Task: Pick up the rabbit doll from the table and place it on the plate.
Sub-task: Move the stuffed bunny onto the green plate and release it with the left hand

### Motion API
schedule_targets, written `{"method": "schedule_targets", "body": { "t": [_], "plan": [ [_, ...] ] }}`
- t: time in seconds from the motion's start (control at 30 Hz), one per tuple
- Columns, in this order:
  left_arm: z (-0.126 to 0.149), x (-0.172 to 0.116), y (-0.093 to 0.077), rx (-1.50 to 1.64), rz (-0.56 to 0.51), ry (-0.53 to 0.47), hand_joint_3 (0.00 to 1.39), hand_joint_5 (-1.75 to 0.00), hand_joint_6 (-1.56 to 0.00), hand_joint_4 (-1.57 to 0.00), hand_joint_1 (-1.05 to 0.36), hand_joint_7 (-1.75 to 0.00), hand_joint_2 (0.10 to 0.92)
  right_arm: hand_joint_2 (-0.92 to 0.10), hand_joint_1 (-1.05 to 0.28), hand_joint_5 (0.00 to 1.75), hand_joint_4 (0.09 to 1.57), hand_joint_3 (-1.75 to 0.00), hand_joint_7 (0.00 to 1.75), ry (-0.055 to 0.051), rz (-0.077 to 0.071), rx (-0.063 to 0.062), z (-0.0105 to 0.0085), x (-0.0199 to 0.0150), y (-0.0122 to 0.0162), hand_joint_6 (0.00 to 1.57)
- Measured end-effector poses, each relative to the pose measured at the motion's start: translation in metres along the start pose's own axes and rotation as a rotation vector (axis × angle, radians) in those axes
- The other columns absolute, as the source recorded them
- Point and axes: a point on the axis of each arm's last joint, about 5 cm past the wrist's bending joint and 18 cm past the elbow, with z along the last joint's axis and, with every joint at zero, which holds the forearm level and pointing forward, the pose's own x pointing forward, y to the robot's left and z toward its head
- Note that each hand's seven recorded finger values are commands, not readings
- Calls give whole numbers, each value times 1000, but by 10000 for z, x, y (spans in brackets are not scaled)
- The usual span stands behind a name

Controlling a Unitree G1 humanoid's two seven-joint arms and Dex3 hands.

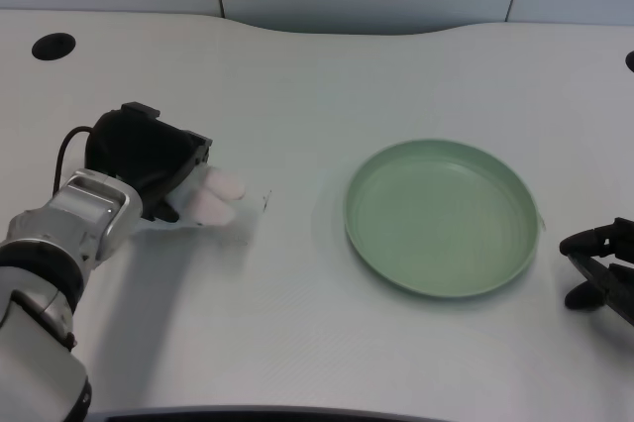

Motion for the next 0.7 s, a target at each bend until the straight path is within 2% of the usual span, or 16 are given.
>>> {"method": "schedule_targets", "body": {
  "t": [0.13,0.2,0.3,0.4,0.47,0.5,0.57,0.7],
  "plan": [
    [-2,8,20,-24,-5,3,61,-1746,-613,-752,-237,-1433,919,-921,-787,1008,924,-74,882,2,0,2,0,1,0,820],
    [-5,26,55,-51,-9,13,92,-1746,-602,-763,-262,-1463,921,-921,-778,1010,932,-77,884,2,0,1,1,2,2,823],
    [5,79,162,-80,16,0,33,-1746,-686,-794,-265,-1204,918,-921,-762,1015,941,-85,889,2,-4,-3,3,5,7,824],
    [53,160,312,-92,67,-34,8,-1746,-715,-790,-267,-1123,902,-921,-772,1021,931,-90,899,1,-3,-8,10,13,17,817],
    [140,222,403,-138,106,-53,7,-1746,-606,-818,-244,-1586,887,-921,-802,1051,895,-89,956,0,2,-14,15,20,24,768],
    [197,251,442,-156,122,-71,7,-1746,-587,-824,-236,-1664,887,-921,-807,1058,888,-88,971,-1,7,-17,19,27,28,757],
    [331,303,505,-180,146,-118,10,-1746,-577,-861,-233,-1726,874,-916,-826,1065,879,-79,993,-1,16,-15,23,34,32,750],
    [553,351,543,-234,167,-195,12,-1746,-611,-868,-216,-1745,876,-919,-822,1048,891,-64,994,2,27,5,24,33,25,755]
  ]
}}
